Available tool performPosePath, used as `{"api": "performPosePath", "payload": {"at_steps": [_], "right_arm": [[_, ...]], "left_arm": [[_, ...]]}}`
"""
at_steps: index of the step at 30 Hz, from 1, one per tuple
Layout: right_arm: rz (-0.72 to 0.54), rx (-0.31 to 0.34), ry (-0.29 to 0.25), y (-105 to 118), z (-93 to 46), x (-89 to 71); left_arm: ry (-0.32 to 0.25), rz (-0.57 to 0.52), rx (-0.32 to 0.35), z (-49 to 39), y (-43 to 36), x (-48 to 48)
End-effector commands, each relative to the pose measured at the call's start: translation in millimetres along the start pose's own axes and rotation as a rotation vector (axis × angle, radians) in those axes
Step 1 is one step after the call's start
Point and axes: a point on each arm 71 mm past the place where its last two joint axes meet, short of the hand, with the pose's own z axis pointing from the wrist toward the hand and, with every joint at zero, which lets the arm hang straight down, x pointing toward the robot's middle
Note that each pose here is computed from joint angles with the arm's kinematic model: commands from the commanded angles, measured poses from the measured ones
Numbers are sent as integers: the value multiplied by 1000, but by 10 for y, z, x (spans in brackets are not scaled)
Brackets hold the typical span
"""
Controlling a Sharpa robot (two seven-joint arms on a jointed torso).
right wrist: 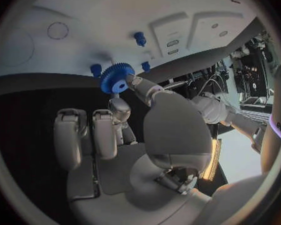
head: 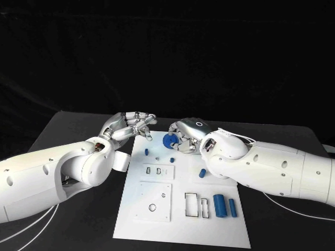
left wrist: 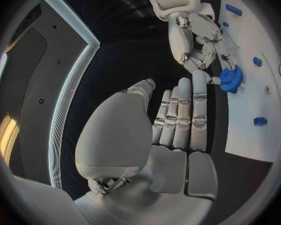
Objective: Assemble the parts on the task board
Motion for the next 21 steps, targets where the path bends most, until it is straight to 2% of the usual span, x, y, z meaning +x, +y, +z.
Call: {"api": "performPosePath", "payload": {"at_steps": [1,21], "right_arm": [[-25,9,4,15,26,32],[-57,35,75,39,120,175]], "left_arm": [[17,-11,8,4,-13,33],[18,-12,10,-4,-20,43]]}}
